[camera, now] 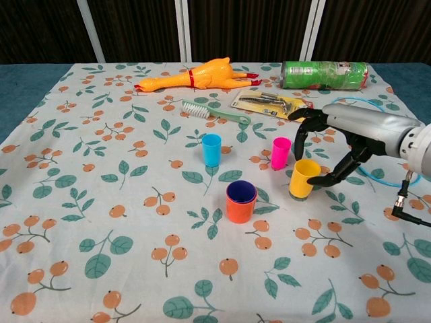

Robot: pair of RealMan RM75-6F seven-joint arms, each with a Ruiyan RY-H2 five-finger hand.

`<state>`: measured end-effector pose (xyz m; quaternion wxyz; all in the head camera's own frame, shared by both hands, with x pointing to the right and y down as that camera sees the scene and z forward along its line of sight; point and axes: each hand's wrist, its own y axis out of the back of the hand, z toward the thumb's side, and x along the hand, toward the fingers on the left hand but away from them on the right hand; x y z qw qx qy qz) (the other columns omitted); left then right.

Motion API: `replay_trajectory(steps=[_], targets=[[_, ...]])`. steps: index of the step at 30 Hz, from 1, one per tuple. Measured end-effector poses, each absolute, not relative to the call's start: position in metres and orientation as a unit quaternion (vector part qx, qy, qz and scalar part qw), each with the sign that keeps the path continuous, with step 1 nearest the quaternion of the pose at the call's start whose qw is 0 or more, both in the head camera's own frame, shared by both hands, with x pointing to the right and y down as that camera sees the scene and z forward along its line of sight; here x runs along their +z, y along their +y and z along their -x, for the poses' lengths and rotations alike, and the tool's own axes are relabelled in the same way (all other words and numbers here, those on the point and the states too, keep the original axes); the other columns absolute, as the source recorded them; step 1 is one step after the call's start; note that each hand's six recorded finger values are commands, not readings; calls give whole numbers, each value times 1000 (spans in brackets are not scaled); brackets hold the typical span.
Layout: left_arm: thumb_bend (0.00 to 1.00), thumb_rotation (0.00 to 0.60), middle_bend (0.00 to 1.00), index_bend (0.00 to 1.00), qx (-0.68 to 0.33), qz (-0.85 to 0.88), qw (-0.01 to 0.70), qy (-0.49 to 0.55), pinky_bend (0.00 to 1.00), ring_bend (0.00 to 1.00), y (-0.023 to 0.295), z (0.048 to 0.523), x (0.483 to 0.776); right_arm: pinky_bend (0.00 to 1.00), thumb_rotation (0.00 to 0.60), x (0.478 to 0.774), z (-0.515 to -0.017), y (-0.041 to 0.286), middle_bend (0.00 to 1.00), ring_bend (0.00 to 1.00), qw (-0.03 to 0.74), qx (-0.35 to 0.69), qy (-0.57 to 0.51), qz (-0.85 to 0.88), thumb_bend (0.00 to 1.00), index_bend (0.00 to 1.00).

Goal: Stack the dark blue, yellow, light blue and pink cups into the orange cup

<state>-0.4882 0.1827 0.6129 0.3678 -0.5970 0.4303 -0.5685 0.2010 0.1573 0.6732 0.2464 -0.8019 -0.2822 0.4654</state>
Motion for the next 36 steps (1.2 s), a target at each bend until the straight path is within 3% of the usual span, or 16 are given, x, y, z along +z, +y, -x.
replay_trajectory(steps=[16, 36], targets=[[145, 600, 24, 122, -573, 596, 366, 427, 0, 0, 183, 490, 614, 138, 600, 633, -158, 156, 43, 95, 252, 409, -276, 833, 321, 510], [145, 600, 20, 121, -580, 593, 364, 424, 0, 0, 183, 492, 614, 138, 600, 641, -117, 170, 43, 95, 252, 392, -269, 843, 321, 510]])
